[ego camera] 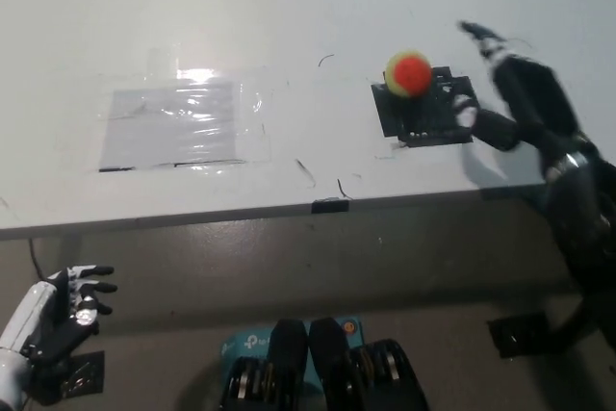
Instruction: The robot uses right hand to squeeze a small tennis ball placed on the black area of the table
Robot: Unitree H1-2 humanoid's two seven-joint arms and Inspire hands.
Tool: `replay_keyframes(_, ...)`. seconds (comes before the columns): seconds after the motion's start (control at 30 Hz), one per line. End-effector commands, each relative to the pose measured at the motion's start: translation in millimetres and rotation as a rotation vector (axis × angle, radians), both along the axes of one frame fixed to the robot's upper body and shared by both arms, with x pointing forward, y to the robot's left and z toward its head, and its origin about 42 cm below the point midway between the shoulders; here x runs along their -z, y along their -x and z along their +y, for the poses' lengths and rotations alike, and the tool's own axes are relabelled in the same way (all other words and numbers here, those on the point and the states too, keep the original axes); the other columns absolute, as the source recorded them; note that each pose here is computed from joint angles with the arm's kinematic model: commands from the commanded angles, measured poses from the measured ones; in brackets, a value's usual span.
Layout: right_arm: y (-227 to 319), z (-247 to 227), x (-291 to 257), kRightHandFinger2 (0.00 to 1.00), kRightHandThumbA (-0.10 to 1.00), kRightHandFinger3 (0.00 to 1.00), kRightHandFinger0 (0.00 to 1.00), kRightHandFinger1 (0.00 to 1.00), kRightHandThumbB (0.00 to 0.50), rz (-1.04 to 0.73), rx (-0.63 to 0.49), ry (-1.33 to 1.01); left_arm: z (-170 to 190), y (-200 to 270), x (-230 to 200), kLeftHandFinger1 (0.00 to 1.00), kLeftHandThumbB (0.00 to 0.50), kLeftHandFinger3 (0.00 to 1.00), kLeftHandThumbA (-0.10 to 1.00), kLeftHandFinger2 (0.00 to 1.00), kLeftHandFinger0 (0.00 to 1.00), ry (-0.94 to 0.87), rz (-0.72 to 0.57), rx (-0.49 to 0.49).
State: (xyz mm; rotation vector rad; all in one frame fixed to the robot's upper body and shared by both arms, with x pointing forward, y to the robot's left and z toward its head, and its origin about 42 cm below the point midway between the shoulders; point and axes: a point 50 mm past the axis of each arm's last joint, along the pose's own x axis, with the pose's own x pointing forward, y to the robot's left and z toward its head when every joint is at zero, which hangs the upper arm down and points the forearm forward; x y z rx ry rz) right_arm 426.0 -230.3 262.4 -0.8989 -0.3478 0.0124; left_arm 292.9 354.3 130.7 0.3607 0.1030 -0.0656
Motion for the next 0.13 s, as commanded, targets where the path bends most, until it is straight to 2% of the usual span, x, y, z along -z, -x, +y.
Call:
replay_keyframes(0.0, 32, -28, -10, 0.63, 0.06, 0.9, 0.1, 0.23, 0.195, -0.235, 0.0, -0.289, 6, -1, -14, 0.51, 0.009, 0.7, 0.15, 0.63, 0.41, -0.042, -0.059, 0.02)
replay_keyframes(0.03, 40, -34, 3, 0.58, -0.06, 0.88, 0.1, 0.21, 0.187, -0.264, -0.019, -0.369, 7, 2, -13, 0.51, 0.017, 0.7, 0.15, 0.63, 0.41, -0.039, -0.048, 0.014)
replay_keyframes(0.1, 46, -39, 9, 0.55, -0.04, 0.85, 0.12, 0.22, 0.186, -0.272, -0.013, -0.416, 7, 2, -12, 0.51, 0.021, 0.69, 0.16, 0.62, 0.41, -0.039, -0.051, 0.016)
